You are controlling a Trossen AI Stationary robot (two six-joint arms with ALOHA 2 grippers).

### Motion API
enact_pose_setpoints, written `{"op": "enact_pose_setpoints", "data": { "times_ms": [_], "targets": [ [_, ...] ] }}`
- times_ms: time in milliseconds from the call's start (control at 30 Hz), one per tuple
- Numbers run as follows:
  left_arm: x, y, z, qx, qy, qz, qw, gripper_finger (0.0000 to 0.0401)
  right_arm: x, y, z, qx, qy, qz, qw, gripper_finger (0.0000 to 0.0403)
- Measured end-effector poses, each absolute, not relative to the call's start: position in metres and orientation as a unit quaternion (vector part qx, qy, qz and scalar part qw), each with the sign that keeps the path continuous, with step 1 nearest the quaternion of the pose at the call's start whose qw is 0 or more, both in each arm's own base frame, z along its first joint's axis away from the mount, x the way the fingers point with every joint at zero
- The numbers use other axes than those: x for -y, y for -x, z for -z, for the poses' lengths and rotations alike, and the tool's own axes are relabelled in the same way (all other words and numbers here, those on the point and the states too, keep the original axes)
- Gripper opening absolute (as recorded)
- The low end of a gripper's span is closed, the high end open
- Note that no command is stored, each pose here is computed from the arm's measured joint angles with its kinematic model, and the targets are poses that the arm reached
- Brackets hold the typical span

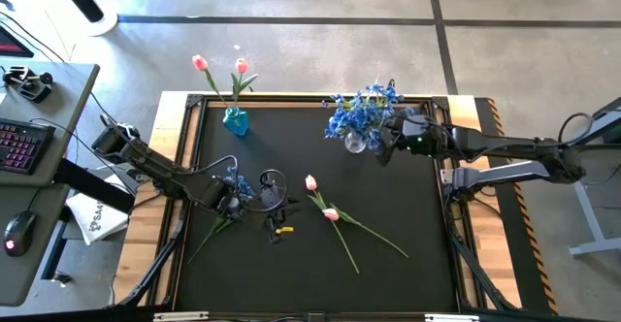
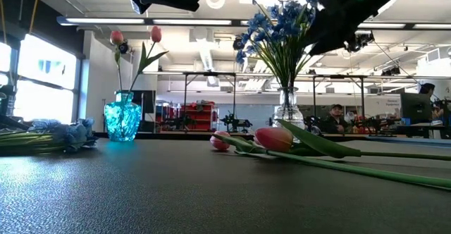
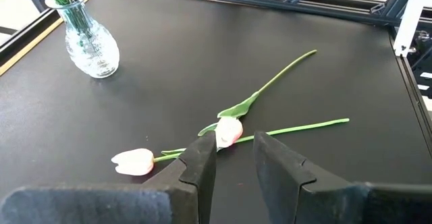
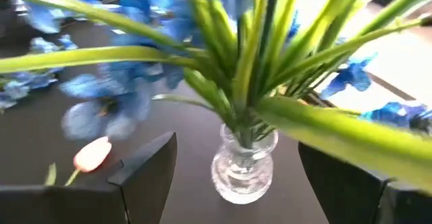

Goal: Sort flowers into vase by color
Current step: Put the left pink flower into the blue vase

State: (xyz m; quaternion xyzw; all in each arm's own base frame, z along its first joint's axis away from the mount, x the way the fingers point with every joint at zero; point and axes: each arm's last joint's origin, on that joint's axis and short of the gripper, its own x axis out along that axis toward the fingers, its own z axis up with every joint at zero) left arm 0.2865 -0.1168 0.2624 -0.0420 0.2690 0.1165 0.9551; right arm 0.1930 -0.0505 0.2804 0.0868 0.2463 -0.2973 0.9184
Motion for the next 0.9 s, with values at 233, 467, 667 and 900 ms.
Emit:
{"op": "enact_pose_setpoints", "data": {
  "times_ms": [233,467,667,900],
  "targets": [
    [0.117,-0.287,-0.262,-0.269,0.042,-0.117,0.955,0.0090,0.053,-0.184,-0.288,-0.211,-0.095,0.356,0.905,0.0307],
    [0.117,-0.286,-0.262,-0.269,0.042,-0.117,0.955,0.0090,0.045,-0.180,-0.284,-0.251,-0.125,0.279,0.919,0.0307],
    [0.116,-0.286,-0.261,-0.274,0.040,-0.118,0.954,0.0090,0.027,-0.163,-0.276,-0.304,-0.163,0.289,0.893,0.0307],
    [0.114,-0.282,-0.258,-0.286,0.065,-0.150,0.944,0.0090,-0.010,-0.160,-0.259,-0.320,-0.156,0.258,0.898,0.0307]
  ]
}}
